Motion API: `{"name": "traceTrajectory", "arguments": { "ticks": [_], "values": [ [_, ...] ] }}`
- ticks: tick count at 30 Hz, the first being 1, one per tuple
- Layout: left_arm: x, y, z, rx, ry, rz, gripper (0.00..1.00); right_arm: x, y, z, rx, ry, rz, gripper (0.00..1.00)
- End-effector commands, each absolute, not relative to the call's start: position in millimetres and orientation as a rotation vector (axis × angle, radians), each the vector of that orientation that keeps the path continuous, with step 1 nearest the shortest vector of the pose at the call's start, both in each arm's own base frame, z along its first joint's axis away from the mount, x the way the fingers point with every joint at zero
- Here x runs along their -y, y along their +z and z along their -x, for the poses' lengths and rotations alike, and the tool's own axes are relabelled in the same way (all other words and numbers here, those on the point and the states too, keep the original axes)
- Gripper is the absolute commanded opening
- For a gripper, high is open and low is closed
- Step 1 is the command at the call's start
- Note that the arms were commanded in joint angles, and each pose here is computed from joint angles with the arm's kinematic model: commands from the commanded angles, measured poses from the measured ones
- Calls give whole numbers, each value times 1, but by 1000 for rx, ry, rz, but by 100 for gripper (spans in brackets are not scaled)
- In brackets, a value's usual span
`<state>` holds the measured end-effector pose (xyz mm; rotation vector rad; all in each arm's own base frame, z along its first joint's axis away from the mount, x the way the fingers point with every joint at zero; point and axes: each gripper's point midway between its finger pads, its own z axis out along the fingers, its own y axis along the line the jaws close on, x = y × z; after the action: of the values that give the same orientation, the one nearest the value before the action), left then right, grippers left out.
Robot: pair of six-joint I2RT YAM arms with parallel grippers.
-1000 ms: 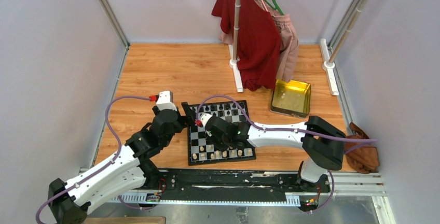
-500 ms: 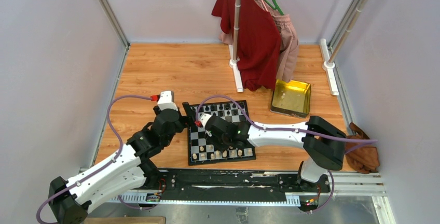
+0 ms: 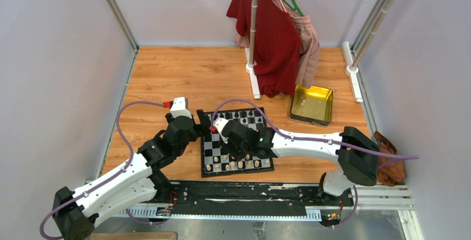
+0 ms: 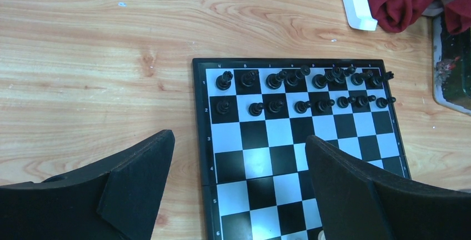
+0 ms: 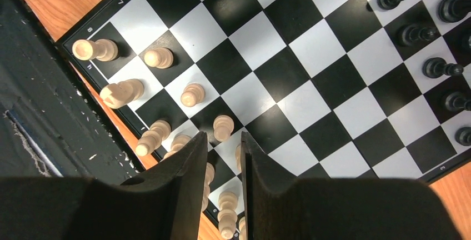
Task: Set up the chess pieces on the board
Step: Place the chess piece on the chessboard, then pick up the chess piece from the storage box.
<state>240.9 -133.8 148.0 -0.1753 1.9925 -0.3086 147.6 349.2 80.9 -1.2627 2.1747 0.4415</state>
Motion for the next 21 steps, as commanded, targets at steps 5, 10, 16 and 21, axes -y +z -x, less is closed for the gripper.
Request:
{"name": "traceTrajectory", "arguments": {
  "ticks": [5,10,16,21],
  "values": [
    [138,169,-250,-1933,-347,216,94,-324,135,-181,-2084,341,1043,32],
    [141,166,-251,-1936,-353,205,94,-258,155,-241,-2118,206,702,32],
    [145,167,-253,-1928,-362,194,94,-167,150,-296,-2188,51,321,32],
    [151,165,-257,-1940,-370,177,94,-102,134,-322,-2246,-60,68,32]
  ]
}}
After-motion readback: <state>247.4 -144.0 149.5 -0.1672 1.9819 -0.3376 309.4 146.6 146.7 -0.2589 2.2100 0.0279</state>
